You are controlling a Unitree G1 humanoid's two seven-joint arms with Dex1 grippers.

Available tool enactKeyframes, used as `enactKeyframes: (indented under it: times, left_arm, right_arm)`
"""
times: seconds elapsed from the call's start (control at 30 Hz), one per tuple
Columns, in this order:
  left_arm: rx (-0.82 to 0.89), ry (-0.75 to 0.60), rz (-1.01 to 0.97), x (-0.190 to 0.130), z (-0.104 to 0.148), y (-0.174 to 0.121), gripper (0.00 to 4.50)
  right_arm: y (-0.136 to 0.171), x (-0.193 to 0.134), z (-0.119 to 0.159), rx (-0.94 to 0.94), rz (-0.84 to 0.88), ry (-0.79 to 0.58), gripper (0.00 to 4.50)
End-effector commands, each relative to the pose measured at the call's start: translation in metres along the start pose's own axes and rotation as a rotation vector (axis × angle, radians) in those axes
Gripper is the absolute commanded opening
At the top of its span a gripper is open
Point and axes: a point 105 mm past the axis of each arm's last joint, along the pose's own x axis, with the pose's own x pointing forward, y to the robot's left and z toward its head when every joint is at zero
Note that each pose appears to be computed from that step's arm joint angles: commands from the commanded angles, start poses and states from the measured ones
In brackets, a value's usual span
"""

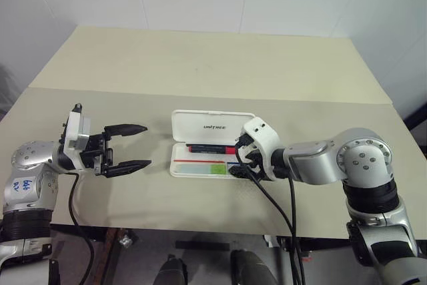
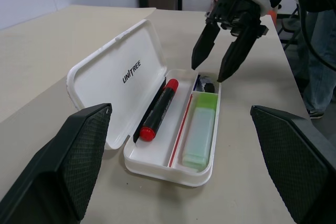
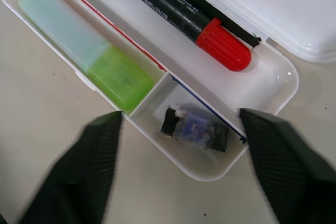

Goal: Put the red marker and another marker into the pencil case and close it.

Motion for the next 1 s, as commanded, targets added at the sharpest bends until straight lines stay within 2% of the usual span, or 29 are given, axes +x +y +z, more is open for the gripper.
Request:
enactKeyframes:
  times: [0.03, 0.3, 0.43, 0.53, 0.57, 0.67, 0.83, 1.0]
  left_arm:
    - [0.03, 0.009, 0.016, -0.005, 0.006, 0.001, 4.5]
    - [0.038, 0.002, 0.026, -0.003, 0.005, 0.002, 4.5]
    - [0.06, -0.005, 0.055, -0.002, 0.006, 0.007, 4.5]
    - [0.089, -0.023, 0.085, 0.002, 0.01, 0.014, 4.5]
    - [0.094, -0.023, 0.089, 0.003, 0.01, 0.017, 4.5]
    - [0.107, -0.024, 0.101, 0.005, 0.011, 0.022, 4.5]
    - [0.116, -0.021, 0.122, 0.009, 0.01, 0.035, 4.5]
    - [0.103, -0.036, 0.138, 0.019, 0.011, 0.049, 4.5]
  right_arm:
    - [0.009, -0.007, 0.015, -0.031, 0.036, -0.062, 4.44]
    - [0.013, -0.028, 0.033, -0.105, 0.116, -0.188, 4.44]
    - [0.009, -0.04, 0.035, -0.185, 0.161, -0.298, 4.44]
    - [0.014, -0.064, 0.046, -0.302, 0.254, -0.59, 4.44]
    - [0.011, -0.066, 0.042, -0.314, 0.268, -0.627, 4.44]
    - [0.001, -0.06, 0.025, -0.353, 0.284, -0.627, 4.44]
    - [-0.014, -0.057, 0.016, -0.496, 0.278, -0.695, 4.44]
    - [-0.029, -0.045, 0.002, -0.546, 0.312, -0.656, 4.44]
